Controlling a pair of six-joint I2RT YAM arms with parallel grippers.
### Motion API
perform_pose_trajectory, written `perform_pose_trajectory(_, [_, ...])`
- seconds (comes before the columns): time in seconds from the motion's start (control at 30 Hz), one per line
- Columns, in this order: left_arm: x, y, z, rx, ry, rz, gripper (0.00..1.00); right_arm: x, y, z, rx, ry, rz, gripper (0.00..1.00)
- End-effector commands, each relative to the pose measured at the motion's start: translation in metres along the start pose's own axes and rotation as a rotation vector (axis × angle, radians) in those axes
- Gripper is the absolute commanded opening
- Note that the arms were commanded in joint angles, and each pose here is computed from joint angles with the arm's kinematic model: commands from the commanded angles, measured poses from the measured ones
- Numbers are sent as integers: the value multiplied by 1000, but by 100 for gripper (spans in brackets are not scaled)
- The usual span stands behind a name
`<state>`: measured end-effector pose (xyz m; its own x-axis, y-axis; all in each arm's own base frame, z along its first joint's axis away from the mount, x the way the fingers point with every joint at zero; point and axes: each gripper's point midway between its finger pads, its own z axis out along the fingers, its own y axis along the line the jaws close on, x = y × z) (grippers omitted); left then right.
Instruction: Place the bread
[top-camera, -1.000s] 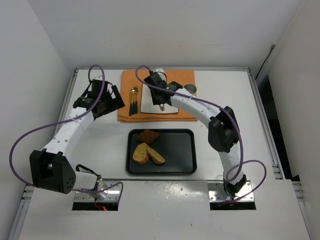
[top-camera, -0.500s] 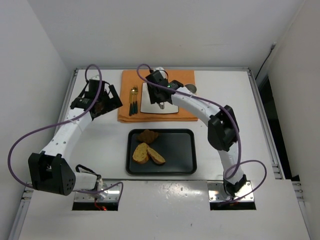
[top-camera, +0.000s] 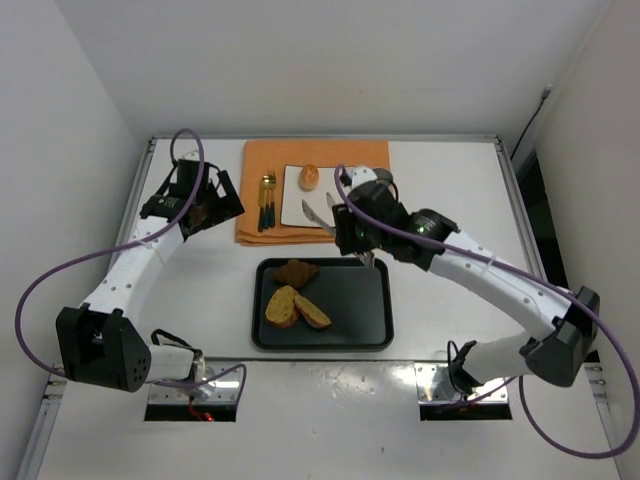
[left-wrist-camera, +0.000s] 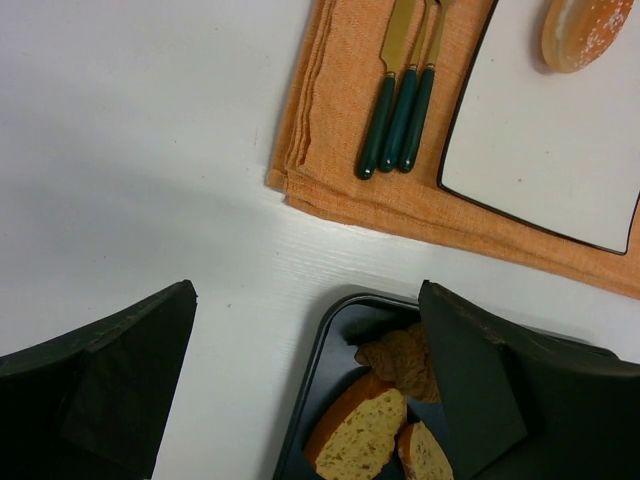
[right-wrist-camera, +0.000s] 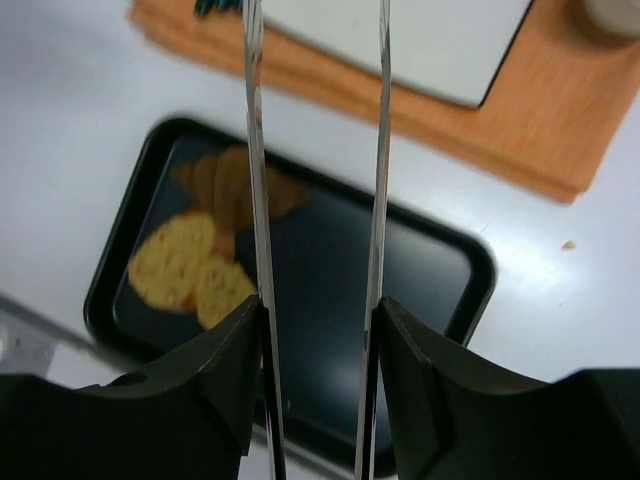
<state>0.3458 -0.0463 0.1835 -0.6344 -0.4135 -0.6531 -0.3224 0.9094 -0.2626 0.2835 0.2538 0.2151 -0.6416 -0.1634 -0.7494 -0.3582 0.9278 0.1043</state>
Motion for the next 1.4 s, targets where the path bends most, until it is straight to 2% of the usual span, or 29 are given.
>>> perform_pose_trajectory(0.0, [-15, -1, -12, 17, -54, -11, 100, 60, 25, -13, -102, 154, -18, 48])
perform_pose_trajectory(0.17, [-16, 0, -11, 5, -50, -10, 100, 97, 53, -26, -164, 227, -21, 49])
perform_pose_trajectory(0.33, [-16, 0, -11, 5, -50, -10, 100, 103, 72, -22, -200, 224, -32, 51])
perform_pose_trajectory(0.57, [-15, -1, -11, 13, -46, -10, 100, 115, 86, -1, -166, 260, -91, 51])
perform_pose_trajectory(0.63, [-15, -1, -11, 13, -46, -10, 100, 121, 85, 2, -149, 274, -107, 48])
perform_pose_trajectory(0.73, [-15, -1, -11, 13, -46, -10, 100, 118, 88, 1, -150, 261, -112, 34])
perform_pose_trajectory(0.77, [-15, -1, -11, 13, -46, -10, 100, 121, 87, -1, -139, 265, -123, 26])
perform_pose_trajectory(1.0, [-14, -3, -11, 21, -41, -10, 100, 84, 81, -28, -110, 170, -103, 3])
perform_pose_trajectory(1.37, [-17, -6, -13, 33, -44, -11, 100, 68, 69, -44, -73, 125, -78, 0])
